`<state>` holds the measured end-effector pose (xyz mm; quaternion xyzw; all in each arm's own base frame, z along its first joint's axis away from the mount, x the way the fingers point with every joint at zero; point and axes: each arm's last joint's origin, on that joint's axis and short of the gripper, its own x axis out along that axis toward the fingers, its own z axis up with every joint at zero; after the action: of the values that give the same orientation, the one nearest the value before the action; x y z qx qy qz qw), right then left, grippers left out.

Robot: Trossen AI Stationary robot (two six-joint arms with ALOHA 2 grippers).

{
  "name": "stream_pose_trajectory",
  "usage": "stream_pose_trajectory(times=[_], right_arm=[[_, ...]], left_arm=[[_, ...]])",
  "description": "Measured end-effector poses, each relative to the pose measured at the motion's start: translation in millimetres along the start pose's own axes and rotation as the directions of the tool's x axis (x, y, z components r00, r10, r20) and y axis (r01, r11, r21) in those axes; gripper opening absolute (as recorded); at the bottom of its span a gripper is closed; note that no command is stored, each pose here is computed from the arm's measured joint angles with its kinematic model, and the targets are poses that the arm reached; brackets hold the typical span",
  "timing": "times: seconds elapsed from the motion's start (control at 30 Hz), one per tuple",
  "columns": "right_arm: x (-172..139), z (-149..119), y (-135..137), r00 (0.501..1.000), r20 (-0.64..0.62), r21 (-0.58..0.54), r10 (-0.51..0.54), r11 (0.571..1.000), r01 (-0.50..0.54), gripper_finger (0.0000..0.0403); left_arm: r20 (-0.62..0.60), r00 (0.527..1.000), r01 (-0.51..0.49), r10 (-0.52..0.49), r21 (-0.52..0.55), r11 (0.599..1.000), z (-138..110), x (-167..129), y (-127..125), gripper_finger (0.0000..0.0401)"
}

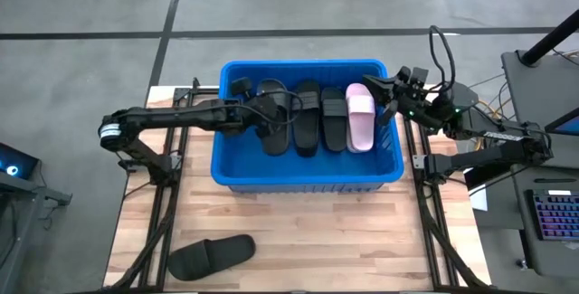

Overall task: Pick and place slides into bin
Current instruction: Put the black slide into the blue bin

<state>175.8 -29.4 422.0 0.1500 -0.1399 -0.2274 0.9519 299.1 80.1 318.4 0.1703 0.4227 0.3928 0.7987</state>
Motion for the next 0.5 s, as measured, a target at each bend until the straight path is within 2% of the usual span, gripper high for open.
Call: stream_pose_trajectory(times=[0.3, 0.4, 0.5], right_arm=[[0.1, -0.1, 0.0, 1.0, 0.0, 0.0, 0.0, 1.0, 0.0, 0.0009], [0.1, -0.1, 0.0, 1.0, 0.0, -0.001, 0.0, 1.0, 0.0, 0.0009], [0.1, -0.1, 0.0, 1.0, 0.0, -0.001, 0.0, 1.0, 0.0, 0.0009]], left_arm=[[-0.074, 0.997, -0.006, 0.007, 0.017, 1.0, -27.9, 30.4, -8.5, 0.0], [-0.051, 0.999, -0.006, 0.008, 0.036, 0.999, -33.6, 40.8, -11.4, 0.0], [-0.012, 0.999, 0.048, -0.048, 0.038, 0.998, -42.7, 54.0, -16.2, 0.0]])
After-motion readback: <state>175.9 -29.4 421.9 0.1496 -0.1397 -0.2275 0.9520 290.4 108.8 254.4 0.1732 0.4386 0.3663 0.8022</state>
